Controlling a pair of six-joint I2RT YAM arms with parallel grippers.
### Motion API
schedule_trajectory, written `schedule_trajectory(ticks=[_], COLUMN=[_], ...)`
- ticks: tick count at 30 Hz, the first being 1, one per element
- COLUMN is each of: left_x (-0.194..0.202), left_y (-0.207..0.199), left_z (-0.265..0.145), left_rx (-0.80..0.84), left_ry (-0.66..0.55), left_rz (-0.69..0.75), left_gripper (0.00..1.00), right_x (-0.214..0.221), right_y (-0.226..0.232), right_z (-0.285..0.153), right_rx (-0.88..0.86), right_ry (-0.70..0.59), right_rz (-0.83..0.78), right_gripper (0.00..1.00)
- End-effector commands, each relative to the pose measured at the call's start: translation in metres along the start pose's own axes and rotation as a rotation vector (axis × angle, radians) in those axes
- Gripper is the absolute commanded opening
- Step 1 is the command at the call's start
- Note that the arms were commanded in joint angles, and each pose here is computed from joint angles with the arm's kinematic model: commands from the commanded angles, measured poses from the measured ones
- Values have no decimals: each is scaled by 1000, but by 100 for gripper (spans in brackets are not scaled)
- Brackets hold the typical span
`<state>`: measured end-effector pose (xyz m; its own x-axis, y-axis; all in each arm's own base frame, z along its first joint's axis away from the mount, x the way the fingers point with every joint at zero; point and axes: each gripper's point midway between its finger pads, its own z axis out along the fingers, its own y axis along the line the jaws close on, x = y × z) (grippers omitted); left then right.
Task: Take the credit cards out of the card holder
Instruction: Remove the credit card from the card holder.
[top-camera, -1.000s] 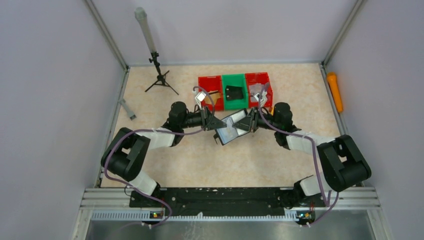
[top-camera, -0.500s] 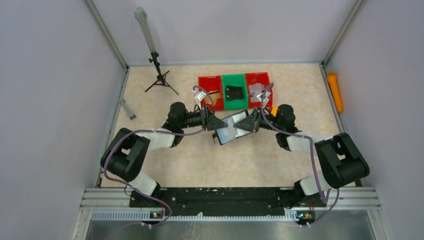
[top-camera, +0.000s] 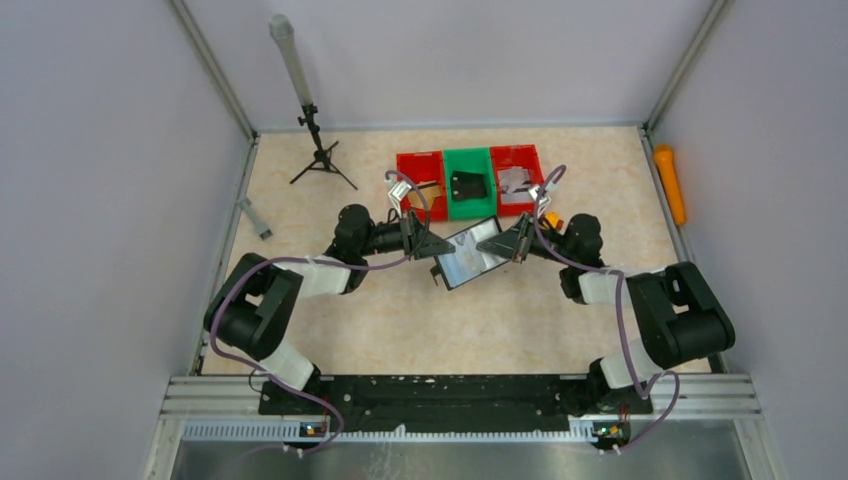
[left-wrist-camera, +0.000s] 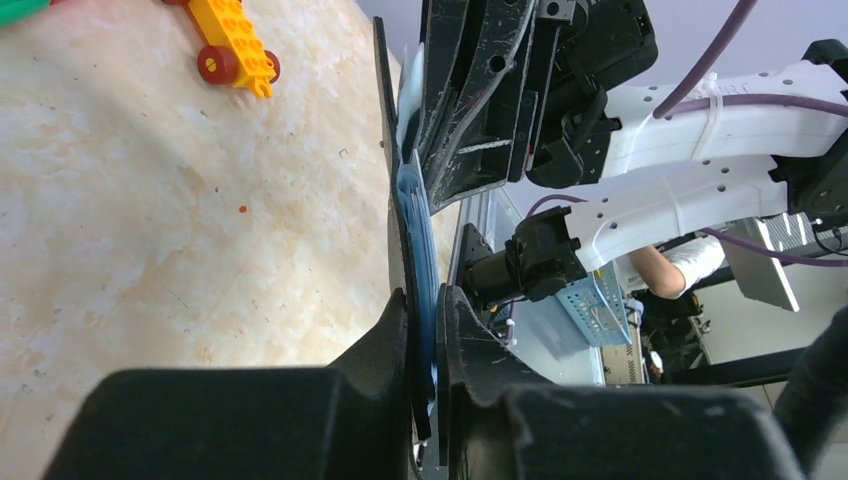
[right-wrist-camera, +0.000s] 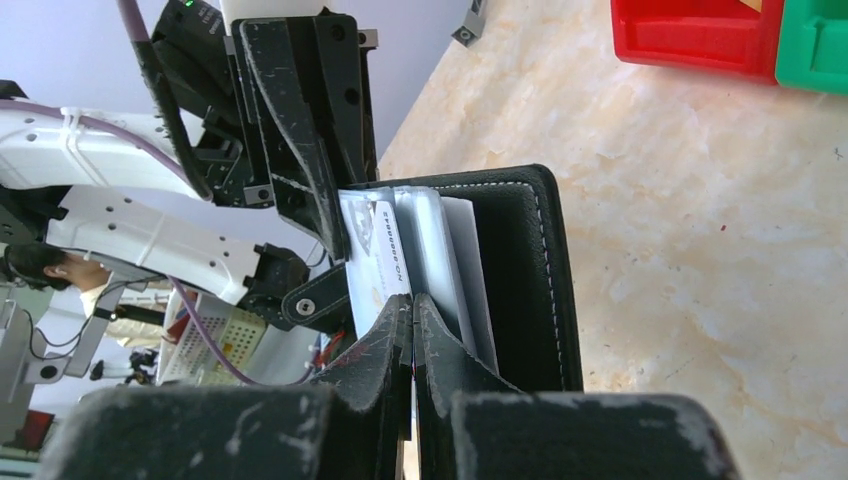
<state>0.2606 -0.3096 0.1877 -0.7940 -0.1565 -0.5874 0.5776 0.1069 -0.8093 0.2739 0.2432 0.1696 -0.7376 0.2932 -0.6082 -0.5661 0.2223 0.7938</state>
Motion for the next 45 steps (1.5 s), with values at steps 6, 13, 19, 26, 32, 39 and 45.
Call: schedule_trajectory(ticks=[6, 13, 19, 26, 32, 39, 45], left_x=[-6, -6, -6, -6, -7, -9, -10], left_y=[-18, -32, -32, -30, -21, -17, -17], left_z=[4, 1, 1, 2, 2, 0, -1], left_rx=[68, 130, 131, 124, 77, 58, 57], left_ry=[3, -2, 0, 2, -2, -11, -18], left_rz=[69, 91, 86, 78, 72, 65, 68], left_gripper=[0, 0, 0, 0, 0, 2, 2], right_x=[-7, -6, -4, 0, -4, -21, -31], right_y=[16, 18, 26, 35, 26, -1, -15], right_z=[-3, -4, -4, -4, -4, -23, -35], right_rx=[-82, -96, -152, -235, -192, -34, 29], right_ry=[-32, -39, -29, -7, -21, -131, -188], right_rz=[-62, -69, -59, -32, -11, -24, 3], right_gripper=[27, 49, 37, 5, 0, 0, 0])
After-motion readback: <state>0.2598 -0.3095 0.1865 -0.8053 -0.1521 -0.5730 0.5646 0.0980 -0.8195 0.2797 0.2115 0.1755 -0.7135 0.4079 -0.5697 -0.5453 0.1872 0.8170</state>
